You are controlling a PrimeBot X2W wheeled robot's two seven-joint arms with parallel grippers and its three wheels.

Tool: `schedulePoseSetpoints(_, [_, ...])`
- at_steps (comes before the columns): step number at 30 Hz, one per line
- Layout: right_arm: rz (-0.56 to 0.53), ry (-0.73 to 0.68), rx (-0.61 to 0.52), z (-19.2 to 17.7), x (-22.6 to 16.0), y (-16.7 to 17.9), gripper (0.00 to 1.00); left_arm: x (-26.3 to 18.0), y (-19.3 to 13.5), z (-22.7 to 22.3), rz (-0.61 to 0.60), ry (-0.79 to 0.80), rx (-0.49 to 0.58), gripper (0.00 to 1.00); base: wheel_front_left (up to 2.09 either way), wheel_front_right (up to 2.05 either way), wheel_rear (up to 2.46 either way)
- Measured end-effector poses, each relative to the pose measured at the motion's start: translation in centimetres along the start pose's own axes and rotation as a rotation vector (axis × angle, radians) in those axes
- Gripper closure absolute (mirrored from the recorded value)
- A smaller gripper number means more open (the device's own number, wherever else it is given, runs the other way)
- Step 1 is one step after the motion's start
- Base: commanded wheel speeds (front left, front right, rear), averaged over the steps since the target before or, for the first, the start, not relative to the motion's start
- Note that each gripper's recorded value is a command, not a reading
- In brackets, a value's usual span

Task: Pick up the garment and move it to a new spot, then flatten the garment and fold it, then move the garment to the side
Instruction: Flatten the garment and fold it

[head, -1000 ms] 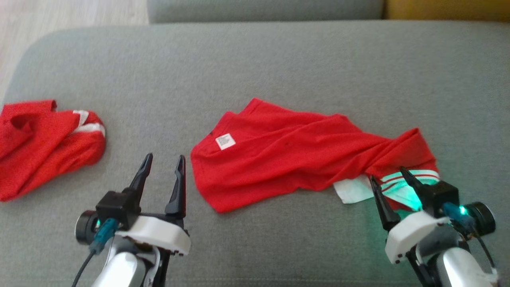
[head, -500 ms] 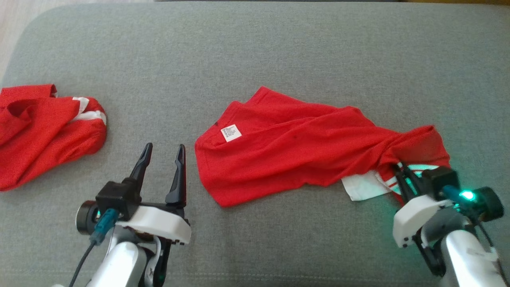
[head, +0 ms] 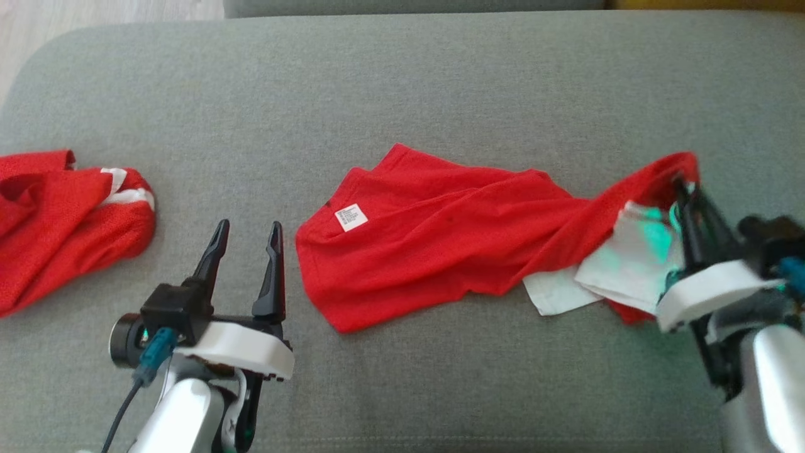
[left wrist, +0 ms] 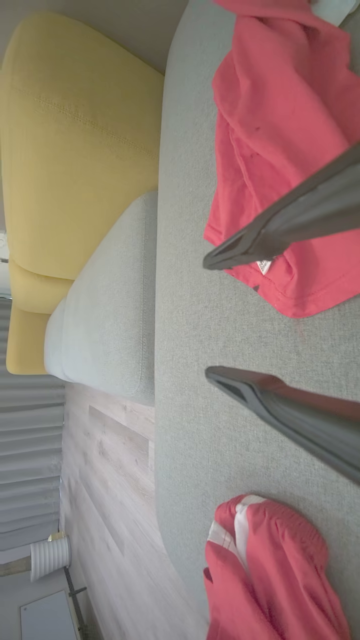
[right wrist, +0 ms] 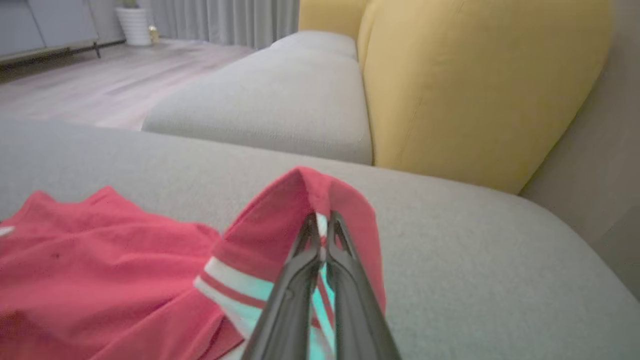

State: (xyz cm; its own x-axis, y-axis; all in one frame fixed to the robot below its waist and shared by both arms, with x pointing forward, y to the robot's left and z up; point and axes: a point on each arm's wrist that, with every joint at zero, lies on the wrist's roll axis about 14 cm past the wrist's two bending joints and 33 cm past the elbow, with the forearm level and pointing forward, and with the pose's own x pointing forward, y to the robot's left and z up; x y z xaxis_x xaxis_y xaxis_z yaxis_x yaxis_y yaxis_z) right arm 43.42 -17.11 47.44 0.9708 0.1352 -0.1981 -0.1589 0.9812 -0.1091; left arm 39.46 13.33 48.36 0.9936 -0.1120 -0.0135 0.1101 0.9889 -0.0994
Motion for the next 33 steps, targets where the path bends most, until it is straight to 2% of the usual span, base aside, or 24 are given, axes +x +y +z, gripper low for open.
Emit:
schedulePoseSetpoints(5, [-0.071, -0.104, 0.016, 3.1, 0.1, -2.7, 1.00, 0.2, -0.4, 0.1, -0.015, -0.004, -0.004, 0.00, 0.00, 0.00, 0.00])
schedulePoseSetpoints(7, [-0.066, -0.150, 0.006, 4.6, 0.2, -2.9, 1.00, 0.2, -0.6, 0.1, -0.020, -0.005, -0.003, 0.00, 0.00, 0.00, 0.00])
schedulePoseSetpoints(10, [0.005, -0.199, 0.013, 6.3, 0.3, -1.0, 1.00, 0.4, -0.6, 0.1, -0.023, -0.006, -0.004, 0.00, 0.00, 0.00, 0.00])
schedulePoseSetpoints(13, [0.096, -0.169, 0.028, 5.8, -0.1, 1.9, 1.00, 0.5, -0.6, 0.1, -0.023, -0.007, 0.001, 0.00, 0.00, 0.00, 0.00])
schedulePoseSetpoints(23, [0.284, 0.287, 0.135, -5.5, -7.2, 8.4, 1.00, 0.9, -0.8, -0.3, -0.033, 0.002, -0.004, 0.00, 0.00, 0.00, 0.00])
schedulePoseSetpoints(28, [0.281, 0.519, 0.144, -10.1, -10.5, 8.2, 1.00, 0.9, -1.0, -0.3, -0.039, 0.001, -0.006, 0.00, 0.00, 0.00, 0.00])
schedulePoseSetpoints(33, [0.234, 0.644, 0.136, -12.8, -12.3, 6.8, 1.00, 0.9, -1.0, -0.1, -0.038, -0.003, -0.004, 0.00, 0.00, 0.00, 0.00])
